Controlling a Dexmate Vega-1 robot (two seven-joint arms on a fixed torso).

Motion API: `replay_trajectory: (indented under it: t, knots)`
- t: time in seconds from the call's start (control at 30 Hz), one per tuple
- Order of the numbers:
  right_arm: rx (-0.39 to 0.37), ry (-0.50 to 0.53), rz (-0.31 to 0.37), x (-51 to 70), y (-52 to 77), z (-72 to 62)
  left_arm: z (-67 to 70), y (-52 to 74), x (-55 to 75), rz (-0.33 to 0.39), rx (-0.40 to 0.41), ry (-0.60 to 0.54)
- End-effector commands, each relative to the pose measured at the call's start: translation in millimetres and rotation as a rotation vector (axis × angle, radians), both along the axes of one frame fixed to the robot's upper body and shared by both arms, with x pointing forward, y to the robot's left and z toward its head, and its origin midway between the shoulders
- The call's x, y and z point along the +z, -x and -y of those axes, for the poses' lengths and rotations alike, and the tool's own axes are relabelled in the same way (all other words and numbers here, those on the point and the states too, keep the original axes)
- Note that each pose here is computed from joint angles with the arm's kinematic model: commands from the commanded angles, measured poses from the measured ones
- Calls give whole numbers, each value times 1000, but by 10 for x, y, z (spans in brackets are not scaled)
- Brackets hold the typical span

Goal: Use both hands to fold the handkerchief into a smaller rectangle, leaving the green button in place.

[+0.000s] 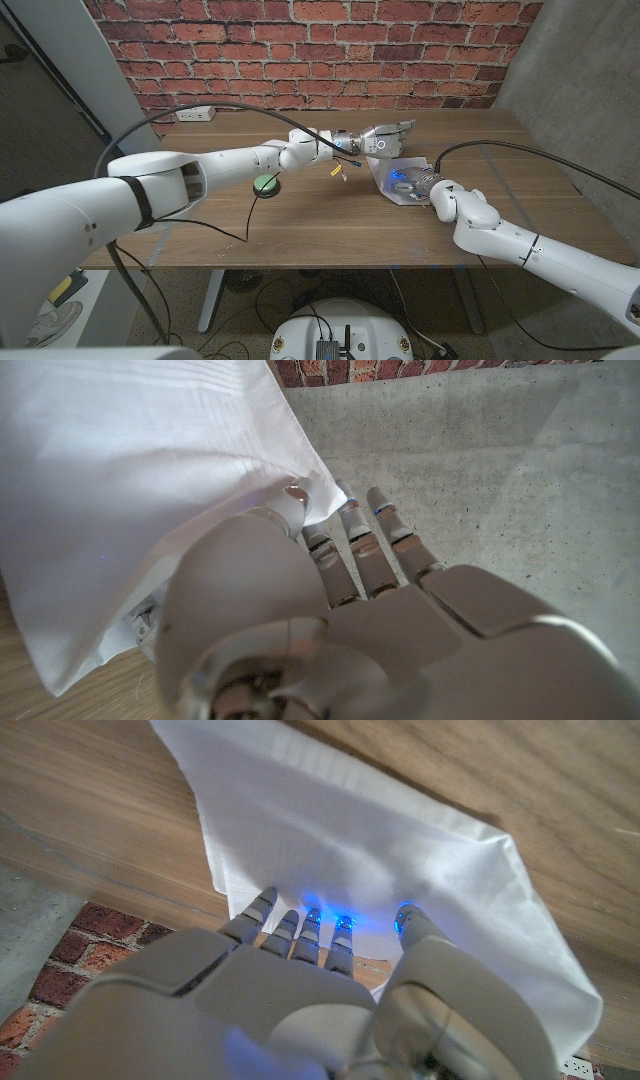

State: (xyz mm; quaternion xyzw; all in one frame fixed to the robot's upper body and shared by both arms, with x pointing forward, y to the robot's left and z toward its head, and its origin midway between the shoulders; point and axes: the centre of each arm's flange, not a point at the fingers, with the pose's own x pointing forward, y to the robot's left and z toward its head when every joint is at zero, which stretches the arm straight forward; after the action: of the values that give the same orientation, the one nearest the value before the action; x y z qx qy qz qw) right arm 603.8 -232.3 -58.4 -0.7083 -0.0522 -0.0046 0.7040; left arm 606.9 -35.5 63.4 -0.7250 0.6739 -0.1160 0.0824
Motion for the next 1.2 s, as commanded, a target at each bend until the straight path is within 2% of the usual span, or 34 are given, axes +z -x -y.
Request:
replay_trajectory:
  t: [0.03, 0.8, 1.2]
  knots:
    - [0, -2, -9, -24, 3, 35, 197, -49, -55, 12, -43, -24]
    - [-2, -8, -12, -4, 8, 81, 451, -137, -219, 5, -97, -28]
    - [-1, -9, -16, 6, -9, 82, 544, -92, -284, 8, -124, 8]
